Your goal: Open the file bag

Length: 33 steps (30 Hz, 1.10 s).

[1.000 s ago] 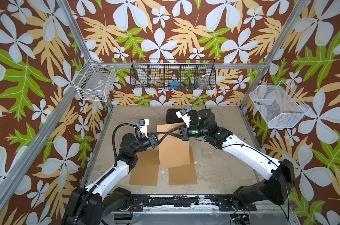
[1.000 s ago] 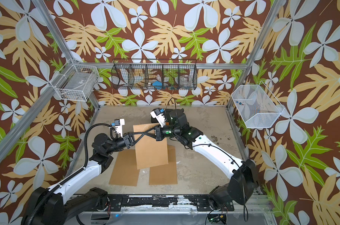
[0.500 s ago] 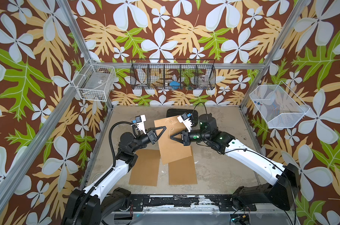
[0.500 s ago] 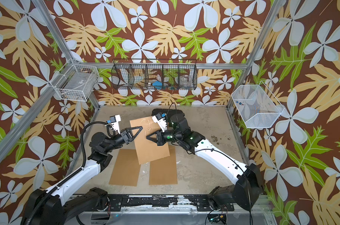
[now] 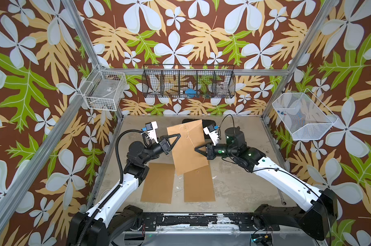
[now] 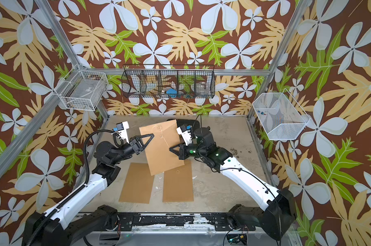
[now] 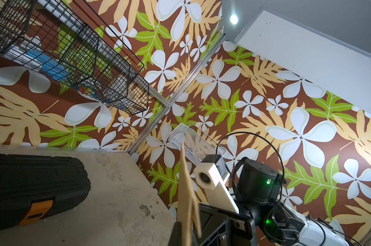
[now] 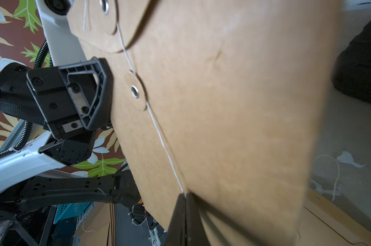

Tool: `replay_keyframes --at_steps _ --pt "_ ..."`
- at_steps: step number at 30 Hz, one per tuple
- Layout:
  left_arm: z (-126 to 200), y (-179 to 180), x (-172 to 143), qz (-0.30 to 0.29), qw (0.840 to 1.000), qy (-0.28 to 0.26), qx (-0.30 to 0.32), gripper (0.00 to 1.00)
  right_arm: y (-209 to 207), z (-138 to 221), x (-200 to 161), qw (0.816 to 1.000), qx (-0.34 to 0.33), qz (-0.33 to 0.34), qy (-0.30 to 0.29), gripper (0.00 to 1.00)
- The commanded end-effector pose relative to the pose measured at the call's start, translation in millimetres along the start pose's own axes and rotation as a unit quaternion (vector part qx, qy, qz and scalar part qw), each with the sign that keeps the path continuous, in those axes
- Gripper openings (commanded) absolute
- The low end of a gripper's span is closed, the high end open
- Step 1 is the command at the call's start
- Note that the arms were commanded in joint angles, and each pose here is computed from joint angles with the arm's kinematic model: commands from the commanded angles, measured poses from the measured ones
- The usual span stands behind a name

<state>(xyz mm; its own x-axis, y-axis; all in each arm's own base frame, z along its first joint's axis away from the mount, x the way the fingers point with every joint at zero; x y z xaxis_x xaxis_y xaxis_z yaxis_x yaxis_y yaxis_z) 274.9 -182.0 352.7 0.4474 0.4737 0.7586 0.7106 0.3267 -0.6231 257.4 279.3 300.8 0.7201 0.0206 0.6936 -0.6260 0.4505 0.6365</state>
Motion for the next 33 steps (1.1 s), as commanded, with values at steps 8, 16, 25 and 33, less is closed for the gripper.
replay_keyframes --at_steps 8,16,25,33 --pt "3.8 -9.5 4.0 -0.013 1.0 -0.009 -0.012 0.0 -14.5 17.2 13.8 0.999 -0.026 0.001 -0.024 0.0" --pt "10.0 -7.3 -6.3 -0.009 1.0 0.002 -0.008 0.0 -15.8 23.1 30.6 0.999 -0.033 0.012 -0.035 0.0" --pt "11.9 3.1 -23.3 0.0 1.0 0.028 -0.002 0.0 5.6 20.9 54.4 0.998 0.009 0.039 -0.041 0.0" --pt "12.8 9.5 -32.2 0.013 0.999 0.034 -0.004 0.0 25.1 6.3 63.6 0.997 0.045 0.056 -0.031 0.0"
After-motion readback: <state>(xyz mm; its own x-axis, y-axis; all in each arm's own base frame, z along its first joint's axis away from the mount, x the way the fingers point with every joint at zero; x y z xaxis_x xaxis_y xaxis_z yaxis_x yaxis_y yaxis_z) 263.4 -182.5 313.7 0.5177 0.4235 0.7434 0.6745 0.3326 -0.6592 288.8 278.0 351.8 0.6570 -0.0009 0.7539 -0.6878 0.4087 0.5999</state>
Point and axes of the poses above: each gripper's point midway between its finger pads, its own z axis back along the fingers, its own y axis along the line the jaws close on, x = y × z, the point moved 3 cm from there along z, back along the fingers, and after that the axes turned 2 degrees about -z, right-handed, at the moved point
